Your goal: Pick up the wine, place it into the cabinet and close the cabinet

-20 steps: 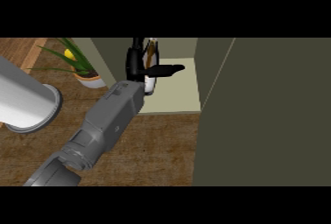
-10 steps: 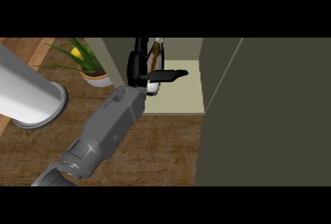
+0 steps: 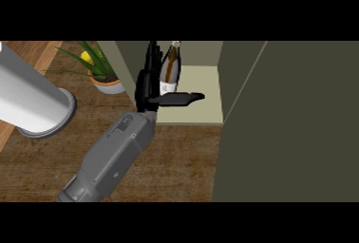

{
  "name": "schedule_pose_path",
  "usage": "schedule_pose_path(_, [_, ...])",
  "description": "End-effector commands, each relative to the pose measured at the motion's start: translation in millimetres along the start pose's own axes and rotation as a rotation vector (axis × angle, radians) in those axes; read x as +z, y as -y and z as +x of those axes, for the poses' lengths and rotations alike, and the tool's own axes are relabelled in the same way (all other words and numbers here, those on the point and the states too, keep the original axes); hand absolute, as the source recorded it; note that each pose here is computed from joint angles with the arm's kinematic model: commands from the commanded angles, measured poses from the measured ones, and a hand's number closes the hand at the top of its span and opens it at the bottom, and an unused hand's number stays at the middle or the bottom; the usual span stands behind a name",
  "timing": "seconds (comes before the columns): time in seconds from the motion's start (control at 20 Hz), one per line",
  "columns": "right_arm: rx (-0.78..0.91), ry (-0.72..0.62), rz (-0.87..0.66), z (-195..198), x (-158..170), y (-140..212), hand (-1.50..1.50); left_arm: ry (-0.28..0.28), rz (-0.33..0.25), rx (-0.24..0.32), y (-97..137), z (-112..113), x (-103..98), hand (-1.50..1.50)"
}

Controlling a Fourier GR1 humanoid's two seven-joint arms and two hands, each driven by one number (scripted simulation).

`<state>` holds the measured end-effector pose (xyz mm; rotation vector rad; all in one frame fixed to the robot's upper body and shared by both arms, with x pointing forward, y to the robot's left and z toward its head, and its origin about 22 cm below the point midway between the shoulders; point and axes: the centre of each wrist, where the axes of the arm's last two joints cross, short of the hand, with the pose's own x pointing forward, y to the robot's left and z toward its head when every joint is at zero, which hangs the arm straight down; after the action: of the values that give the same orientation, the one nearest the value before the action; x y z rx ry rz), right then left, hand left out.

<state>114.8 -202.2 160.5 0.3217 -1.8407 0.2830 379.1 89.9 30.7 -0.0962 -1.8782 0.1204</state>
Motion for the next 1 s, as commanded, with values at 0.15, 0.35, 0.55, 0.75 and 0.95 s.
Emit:
schedule_pose_path(0.15, [-0.005,0.084,0.018,54.4,28.9,-6.6,-1.5,-0.021,-0.033,0.076,-3.9,15.0,43.1,-1.5])
schedule_pose_path(0.35, [-0.005,0.074,0.013,43.7,21.1,-4.6,-1.5,0.0,-0.02,0.118,-7.1,38.1,72.7,-1.5])
schedule_pose_path(0.55, [0.013,0.065,0.028,48.9,24.8,-2.7,-1.5,-0.015,-0.039,0.122,-8.9,32.1,124.5,-1.5])
schedule_pose_path(0.75, [0.028,0.067,0.029,49.0,27.7,-1.4,-1.5,0.01,-0.017,0.129,-21.6,50.3,141.3,-1.5])
schedule_pose_path(0.95, [0.098,-0.031,0.223,41.5,16.0,-4.2,1.5,0.011,-0.034,0.116,-32.6,40.5,169.2,-1.5])
